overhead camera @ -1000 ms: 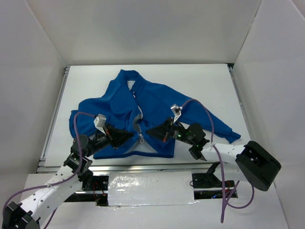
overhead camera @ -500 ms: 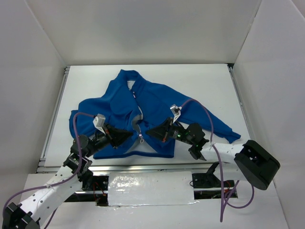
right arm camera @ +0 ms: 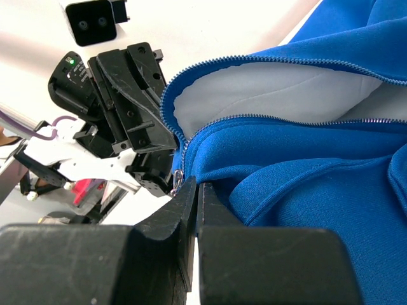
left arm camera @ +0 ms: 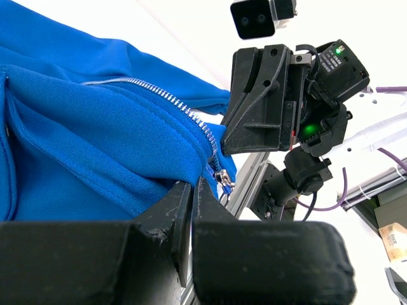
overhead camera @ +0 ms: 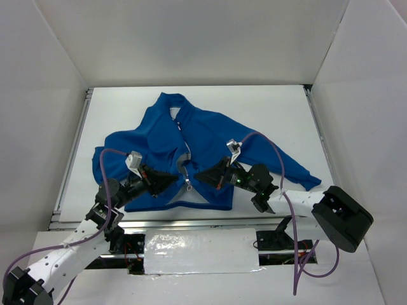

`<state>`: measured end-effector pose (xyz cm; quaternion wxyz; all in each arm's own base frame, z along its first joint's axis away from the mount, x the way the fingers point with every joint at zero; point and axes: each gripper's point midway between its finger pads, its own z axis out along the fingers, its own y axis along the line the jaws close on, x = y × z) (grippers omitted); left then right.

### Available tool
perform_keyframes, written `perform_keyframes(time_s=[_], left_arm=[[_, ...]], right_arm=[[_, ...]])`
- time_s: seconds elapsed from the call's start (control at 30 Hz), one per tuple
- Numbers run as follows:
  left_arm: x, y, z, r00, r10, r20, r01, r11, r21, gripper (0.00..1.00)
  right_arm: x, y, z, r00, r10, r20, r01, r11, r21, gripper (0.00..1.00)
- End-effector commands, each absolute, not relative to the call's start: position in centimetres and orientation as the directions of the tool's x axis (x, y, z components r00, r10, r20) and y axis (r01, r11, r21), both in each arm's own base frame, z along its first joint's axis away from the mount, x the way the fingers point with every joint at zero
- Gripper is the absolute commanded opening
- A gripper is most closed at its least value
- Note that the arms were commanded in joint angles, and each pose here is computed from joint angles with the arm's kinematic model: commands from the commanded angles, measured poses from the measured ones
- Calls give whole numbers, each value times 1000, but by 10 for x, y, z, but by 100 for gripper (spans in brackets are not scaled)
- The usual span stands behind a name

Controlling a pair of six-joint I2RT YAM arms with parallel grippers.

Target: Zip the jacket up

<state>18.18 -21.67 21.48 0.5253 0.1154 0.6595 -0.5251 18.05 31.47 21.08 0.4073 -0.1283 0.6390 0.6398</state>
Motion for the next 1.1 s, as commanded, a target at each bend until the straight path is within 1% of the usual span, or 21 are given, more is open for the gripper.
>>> perform_keyframes(time_s=[0.0, 0.3, 0.6, 0.93, 1.07], left_arm=[[177, -219, 246, -341, -433, -835, 776, 372, -510, 0], [176, -219, 247, -346, -431, -833, 778, 364, -511, 0], [182, -215, 248, -329, -444, -833, 756, 404, -514, 0], [182, -215, 251, -317, -443, -839, 763, 406, -503, 0], [185, -212, 255, -293, -428, -855, 763, 434, -478, 0]], right_arm=[[186, 316, 241, -576, 405, -710, -738, 115, 664, 0], [192, 319, 237, -580, 400, -710, -732, 127, 669, 0], [188, 316, 235, -586, 393, -709, -732, 121, 671, 0], [188, 318, 228, -602, 385, -700, -720, 117, 684, 0], [188, 319, 228, -605, 381, -699, -721, 112, 684, 0]])
